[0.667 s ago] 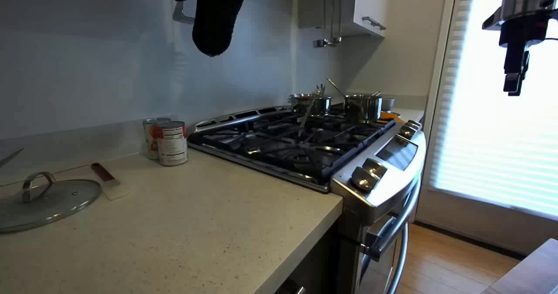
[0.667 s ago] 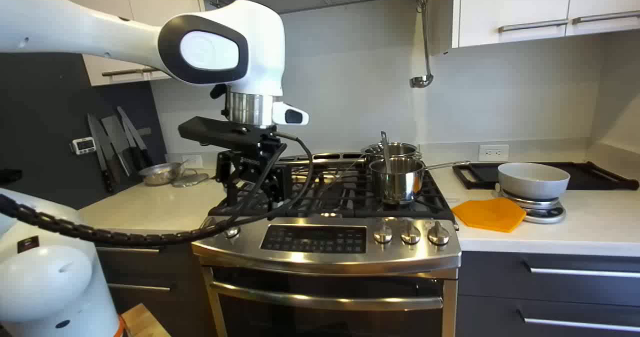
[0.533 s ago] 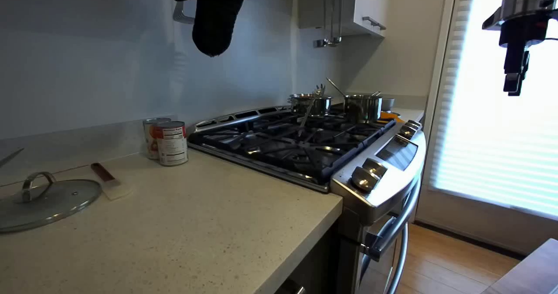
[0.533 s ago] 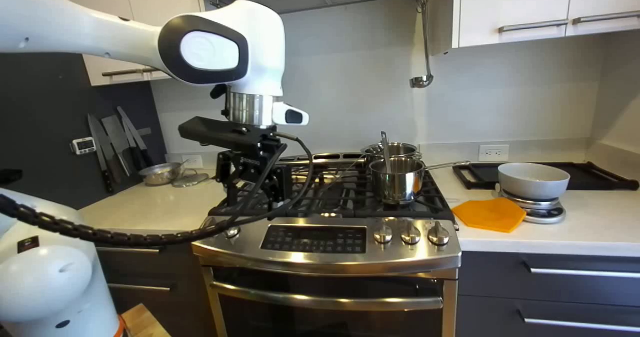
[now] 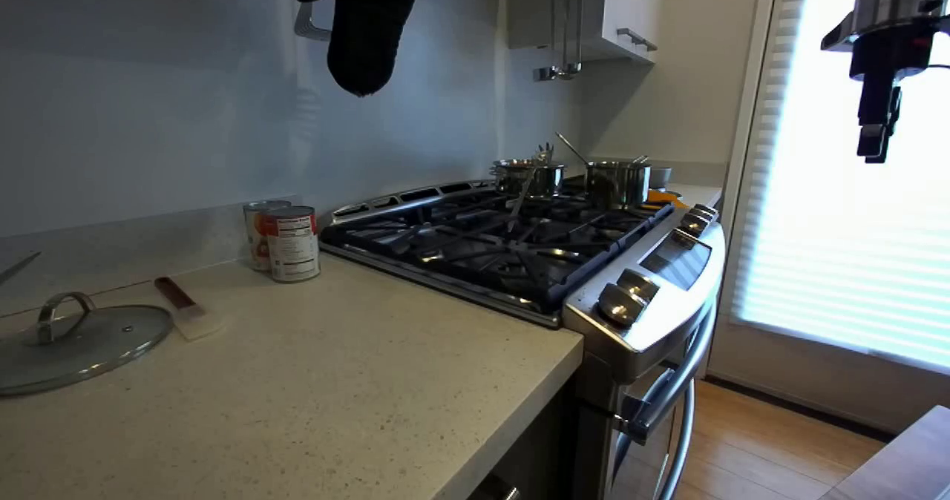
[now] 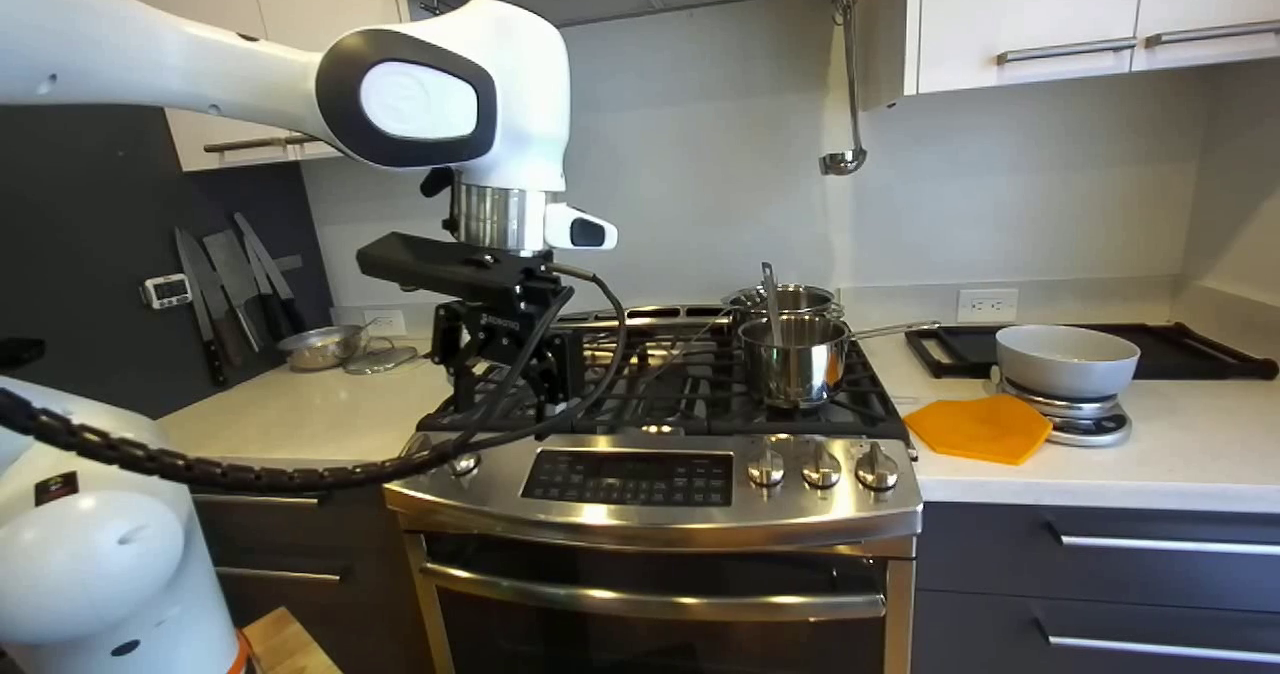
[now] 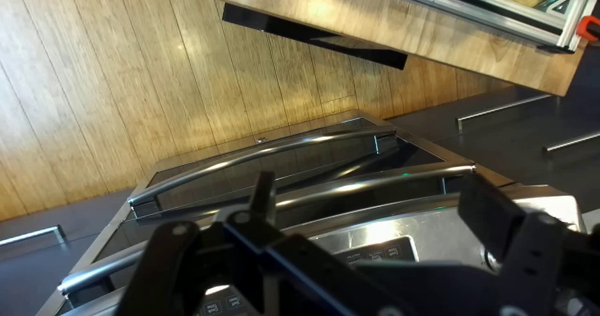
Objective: Push the third bottom button from left on the stoves button display
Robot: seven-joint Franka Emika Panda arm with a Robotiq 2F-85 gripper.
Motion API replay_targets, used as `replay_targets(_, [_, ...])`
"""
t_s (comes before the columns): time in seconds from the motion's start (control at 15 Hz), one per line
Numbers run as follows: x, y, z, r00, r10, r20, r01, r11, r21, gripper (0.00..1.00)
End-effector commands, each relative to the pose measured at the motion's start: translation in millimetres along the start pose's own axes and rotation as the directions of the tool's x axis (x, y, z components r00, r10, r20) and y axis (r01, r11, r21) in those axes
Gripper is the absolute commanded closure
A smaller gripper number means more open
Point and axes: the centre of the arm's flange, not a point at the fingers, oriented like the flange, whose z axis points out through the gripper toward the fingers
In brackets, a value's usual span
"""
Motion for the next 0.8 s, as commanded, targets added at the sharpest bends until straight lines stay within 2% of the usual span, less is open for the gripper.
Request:
replay_targets(0.0, [0,0,0,1.0,0.0,0.0,0.0,1.0,0.0,0.0])
replay_targets(0.13, [9,-3,-2,1.0,0.018,-0.019,-0.018,1.0,0.011,0.0])
replay_targets(0.4, [50,-25,-11,0.985,0.171,-0.029,-0.166,0.979,0.12,0.0])
replay_targets(0.53, [66,-35,-10,0.961,0.275,0.009,-0.273,0.949,0.157,0.0])
replay_targets(0.73, [85,-50,3,0.906,0.421,0.042,-0.423,0.897,0.129,0.0])
